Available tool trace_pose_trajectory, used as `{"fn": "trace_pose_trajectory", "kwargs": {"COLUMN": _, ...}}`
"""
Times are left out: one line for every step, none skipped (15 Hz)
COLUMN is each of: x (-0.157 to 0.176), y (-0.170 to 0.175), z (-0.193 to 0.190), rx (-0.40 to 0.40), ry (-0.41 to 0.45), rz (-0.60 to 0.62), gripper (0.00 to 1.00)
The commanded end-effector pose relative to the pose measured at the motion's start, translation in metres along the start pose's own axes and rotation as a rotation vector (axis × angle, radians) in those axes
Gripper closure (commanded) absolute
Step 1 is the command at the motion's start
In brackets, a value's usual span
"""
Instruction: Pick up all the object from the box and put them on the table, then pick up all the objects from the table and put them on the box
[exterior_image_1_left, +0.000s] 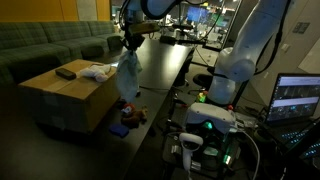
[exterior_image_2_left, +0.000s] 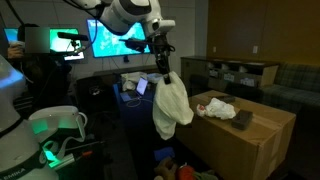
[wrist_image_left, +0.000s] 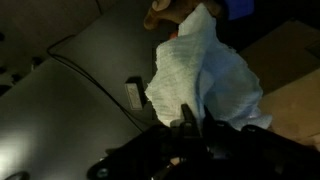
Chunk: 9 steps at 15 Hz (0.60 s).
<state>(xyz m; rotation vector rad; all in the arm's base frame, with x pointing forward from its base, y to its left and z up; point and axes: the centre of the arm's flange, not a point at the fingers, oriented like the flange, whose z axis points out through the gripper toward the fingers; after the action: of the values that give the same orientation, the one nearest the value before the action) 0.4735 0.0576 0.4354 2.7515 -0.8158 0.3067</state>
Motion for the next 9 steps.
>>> {"fn": "trace_pose_trajectory", "kwargs": {"x": -0.007, "y": 0.049, "z": 0.042, "rx": -0.025, "ry": -0.008, "rz": 0.087, "gripper": 0.89}}
{"fn": "trace_pose_trajectory", "kwargs": {"x": 0.013, "y": 0.066, "z": 0.074, "rx": -0.028, "ry": -0.031, "rz": 0.104, "gripper": 0.88}}
{"fn": "trace_pose_trajectory", "kwargs": {"x": 0.019, "y": 0.079, "z": 0.094, "rx": -0.03, "ry": -0.045, "rz": 0.126, "gripper": 0.89}}
{"fn": "trace_pose_trajectory", "kwargs": {"x": 0.027, "y": 0.094, "z": 0.117, "rx": -0.03, "ry": -0.06, "rz": 0.153, "gripper": 0.88}}
{"fn": "trace_pose_trajectory", "kwargs": {"x": 0.034, "y": 0.109, "z": 0.137, "rx": -0.043, "ry": -0.07, "rz": 0.189, "gripper": 0.89}}
{"fn": "trace_pose_trajectory", "kwargs": {"x": 0.042, "y": 0.125, "z": 0.158, "rx": -0.046, "ry": -0.083, "rz": 0.212, "gripper": 0.89}}
{"fn": "trace_pose_trajectory", "kwargs": {"x": 0.046, "y": 0.134, "z": 0.181, "rx": -0.059, "ry": -0.084, "rz": 0.24, "gripper": 0.89}}
{"fn": "trace_pose_trajectory", "kwargs": {"x": 0.053, "y": 0.148, "z": 0.199, "rx": -0.063, "ry": -0.094, "rz": 0.265, "gripper": 0.89}}
{"fn": "trace_pose_trajectory", "kwargs": {"x": 0.056, "y": 0.155, "z": 0.218, "rx": -0.075, "ry": -0.097, "rz": 0.29, "gripper": 0.89}}
